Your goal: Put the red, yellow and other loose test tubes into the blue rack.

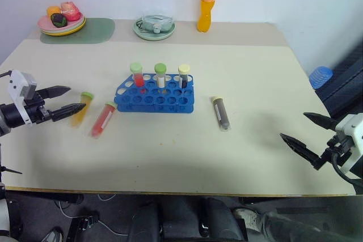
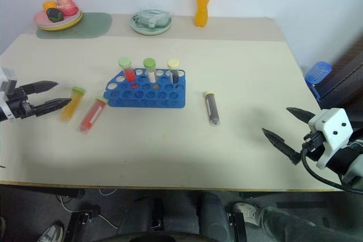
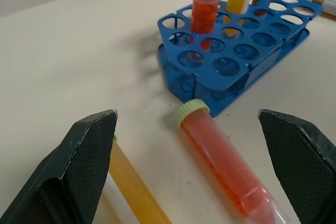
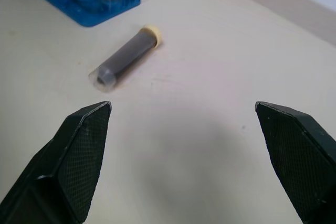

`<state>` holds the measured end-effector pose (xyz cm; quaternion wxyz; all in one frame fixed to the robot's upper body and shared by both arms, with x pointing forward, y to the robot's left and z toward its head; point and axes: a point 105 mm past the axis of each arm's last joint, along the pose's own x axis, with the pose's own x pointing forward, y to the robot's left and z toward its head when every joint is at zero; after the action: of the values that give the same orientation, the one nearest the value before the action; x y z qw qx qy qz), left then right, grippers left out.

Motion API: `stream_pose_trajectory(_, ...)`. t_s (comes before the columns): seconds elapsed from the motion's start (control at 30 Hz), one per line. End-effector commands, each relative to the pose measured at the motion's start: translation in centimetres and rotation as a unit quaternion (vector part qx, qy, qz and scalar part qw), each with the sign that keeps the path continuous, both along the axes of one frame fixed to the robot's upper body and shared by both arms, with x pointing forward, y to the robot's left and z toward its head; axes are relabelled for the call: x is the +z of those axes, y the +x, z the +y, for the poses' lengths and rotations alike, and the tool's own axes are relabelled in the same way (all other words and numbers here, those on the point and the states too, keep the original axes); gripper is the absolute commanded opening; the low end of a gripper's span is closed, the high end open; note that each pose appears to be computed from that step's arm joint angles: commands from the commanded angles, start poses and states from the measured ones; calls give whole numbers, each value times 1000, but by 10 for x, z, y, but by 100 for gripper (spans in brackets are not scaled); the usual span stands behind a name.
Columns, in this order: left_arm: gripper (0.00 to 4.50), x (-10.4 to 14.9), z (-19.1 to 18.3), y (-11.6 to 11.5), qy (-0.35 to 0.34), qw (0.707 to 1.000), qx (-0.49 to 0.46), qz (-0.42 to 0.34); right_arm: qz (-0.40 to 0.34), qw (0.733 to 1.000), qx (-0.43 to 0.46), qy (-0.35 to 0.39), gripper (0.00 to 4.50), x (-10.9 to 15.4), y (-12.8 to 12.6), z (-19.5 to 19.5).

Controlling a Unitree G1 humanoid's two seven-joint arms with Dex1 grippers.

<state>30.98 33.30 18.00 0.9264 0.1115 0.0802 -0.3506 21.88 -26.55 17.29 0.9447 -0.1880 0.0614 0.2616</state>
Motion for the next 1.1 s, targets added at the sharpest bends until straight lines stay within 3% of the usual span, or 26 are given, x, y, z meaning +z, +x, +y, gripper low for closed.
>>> stream_pose_trajectory(0.03, 441, 8, 3, -4, 12, 1000, -1, -20, -23, 1000, -4, -15, 450, 14, 0, -4)
stream_pose_trajectory(0.5, 441, 4, -54, 5, -21, 994, -90, -50, -55, 998, 29, 4, 450, 29, 34, 36)
stream_pose_trajectory(0.67, 441, 8, -86, 8, -22, 987, -144, -69, 14, 1000, 4, 15, 450, 26, 63, 57)
stream_pose_trajectory(0.9, 441, 2, -118, 5, 3, 976, -203, -77, 176, 983, -2, 49, 450, 8, 91, 85)
stream_pose_trajectory(1.1, 441, 3, -130, 1, 7, 968, -236, -80, 242, 967, -40, 73, 450, 2, 119, 99)
